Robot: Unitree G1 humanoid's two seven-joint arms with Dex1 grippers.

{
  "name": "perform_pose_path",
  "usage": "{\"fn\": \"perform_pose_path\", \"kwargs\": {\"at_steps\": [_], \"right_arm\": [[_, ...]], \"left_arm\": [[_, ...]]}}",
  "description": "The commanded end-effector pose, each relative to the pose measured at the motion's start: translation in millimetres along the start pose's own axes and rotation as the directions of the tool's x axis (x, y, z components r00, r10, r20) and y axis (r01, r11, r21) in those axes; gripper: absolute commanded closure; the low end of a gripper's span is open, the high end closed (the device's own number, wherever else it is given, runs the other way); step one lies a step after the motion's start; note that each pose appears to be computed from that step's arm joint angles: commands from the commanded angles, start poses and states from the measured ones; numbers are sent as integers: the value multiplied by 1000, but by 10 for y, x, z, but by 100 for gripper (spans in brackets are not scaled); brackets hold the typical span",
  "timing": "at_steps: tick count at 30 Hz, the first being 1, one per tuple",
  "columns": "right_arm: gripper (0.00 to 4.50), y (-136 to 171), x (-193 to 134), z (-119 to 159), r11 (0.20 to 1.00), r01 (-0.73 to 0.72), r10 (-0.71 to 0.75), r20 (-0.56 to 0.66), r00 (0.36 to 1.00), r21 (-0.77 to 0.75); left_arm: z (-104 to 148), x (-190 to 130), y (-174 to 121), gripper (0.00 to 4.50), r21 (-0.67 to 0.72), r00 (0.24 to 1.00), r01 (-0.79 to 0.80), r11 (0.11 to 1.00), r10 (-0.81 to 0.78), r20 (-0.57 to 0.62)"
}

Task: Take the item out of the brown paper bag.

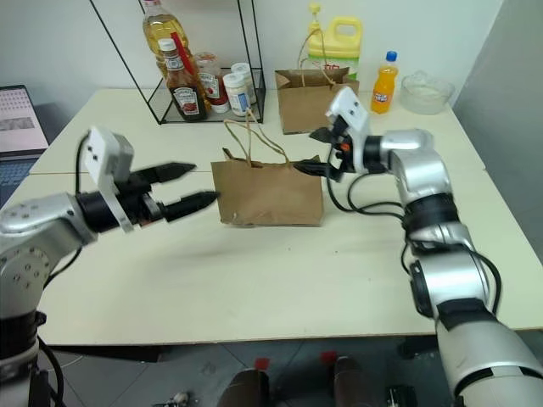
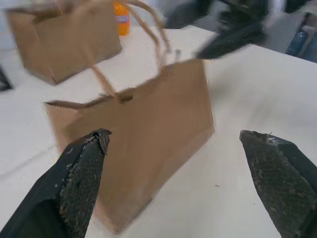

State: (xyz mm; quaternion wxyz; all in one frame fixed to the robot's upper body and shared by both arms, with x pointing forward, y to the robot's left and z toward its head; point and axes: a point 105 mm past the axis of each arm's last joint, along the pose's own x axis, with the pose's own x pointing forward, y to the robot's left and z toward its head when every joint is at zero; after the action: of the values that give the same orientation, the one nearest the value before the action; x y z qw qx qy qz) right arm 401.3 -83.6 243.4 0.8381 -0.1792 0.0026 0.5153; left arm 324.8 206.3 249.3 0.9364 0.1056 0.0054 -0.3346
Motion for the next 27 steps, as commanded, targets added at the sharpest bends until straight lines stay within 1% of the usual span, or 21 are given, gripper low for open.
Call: {"fn": "perform_pose_path", "kwargs": {"at_steps": [1,3,6,8,11,15,17,20,24,27], "right_arm": [[5,150,-226,111,985,165,-162,61,985,-54],[5,242,-294,63,967,252,-250,70,966,-27],[5,534,-373,-66,927,374,-375,84,923,28],[5,650,-393,-92,908,413,-417,84,905,66],[5,784,-440,-111,872,468,-482,86,872,143],[5,834,-451,-136,846,510,-525,70,848,159],[5,806,-487,-129,831,533,-548,69,834,161],[5,753,-569,-135,808,565,-581,64,812,167],[5,748,-599,-153,794,577,-596,59,801,190],[5,753,-571,-168,797,570,-590,58,805,200]], "left_arm": [[139,93,398,0,88,987,-150,985,144,69],[174,180,509,0,110,982,-175,978,165,87],[233,478,631,0,158,981,-174,972,158,112],[264,623,688,0,170,980,-178,969,158,124],[316,899,795,0,220,969,-233,947,207,133],[275,1119,834,0,268,962,-270,925,253,99],[229,1217,779,0,287,971,-240,927,233,60],[109,1304,622,0,341,992,-92,936,114,-47],[-10,1271,487,0,401,984,96,911,-27,-174],[-9,1213,408,0,417,967,206,885,-117,-228]]}}
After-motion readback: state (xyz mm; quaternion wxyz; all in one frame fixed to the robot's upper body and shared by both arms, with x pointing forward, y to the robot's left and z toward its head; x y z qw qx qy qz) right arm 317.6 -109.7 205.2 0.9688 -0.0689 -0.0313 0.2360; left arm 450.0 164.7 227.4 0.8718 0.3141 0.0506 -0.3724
